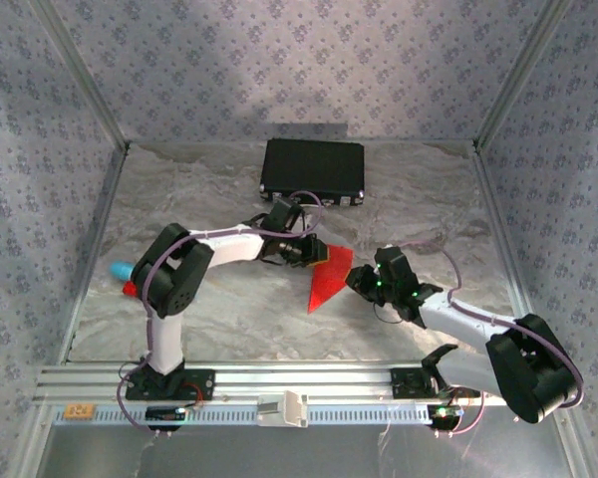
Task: Fold a paper plane with a square sheet of paper (pick it up from the middle)
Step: Fold the wing for the fifth time at the center of the table.
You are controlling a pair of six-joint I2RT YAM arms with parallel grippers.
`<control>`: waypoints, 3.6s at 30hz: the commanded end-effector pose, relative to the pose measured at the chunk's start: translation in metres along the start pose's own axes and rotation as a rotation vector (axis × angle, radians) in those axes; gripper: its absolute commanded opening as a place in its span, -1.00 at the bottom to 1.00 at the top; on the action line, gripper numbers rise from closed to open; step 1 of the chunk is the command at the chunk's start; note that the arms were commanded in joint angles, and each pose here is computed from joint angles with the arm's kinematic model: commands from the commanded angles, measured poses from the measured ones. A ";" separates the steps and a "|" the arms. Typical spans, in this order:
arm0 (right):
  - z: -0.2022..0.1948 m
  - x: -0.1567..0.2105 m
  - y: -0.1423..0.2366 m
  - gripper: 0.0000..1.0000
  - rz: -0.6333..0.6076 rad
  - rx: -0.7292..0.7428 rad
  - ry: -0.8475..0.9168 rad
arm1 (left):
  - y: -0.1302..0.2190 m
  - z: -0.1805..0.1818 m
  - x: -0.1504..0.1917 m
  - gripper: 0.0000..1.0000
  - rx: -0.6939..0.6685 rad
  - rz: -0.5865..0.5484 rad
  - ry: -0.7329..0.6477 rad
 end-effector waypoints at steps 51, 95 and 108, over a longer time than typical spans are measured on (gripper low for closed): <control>0.002 -0.028 -0.038 -0.35 0.190 -0.236 0.019 | -0.012 0.048 0.026 -0.74 -0.041 0.059 0.070; -0.014 -0.045 -0.044 -0.91 0.184 -0.263 -0.020 | 0.016 0.020 0.019 -0.31 0.014 -0.034 -0.029; -0.012 -0.032 -0.031 -0.95 0.008 -0.161 -0.290 | 0.032 -0.027 0.051 -0.17 -0.175 -0.077 -0.401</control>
Point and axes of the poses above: each hand's point on the last joint's axis, 136 mm out from that joint toward the fingers, its own y axis back along the fingers, its own z axis along the line the jaws close on, x = y × z, the point moved 10 cm from there along y, back along the fingers, and after that the axes turned 6 degrees about -y, right-handed, at the moved point
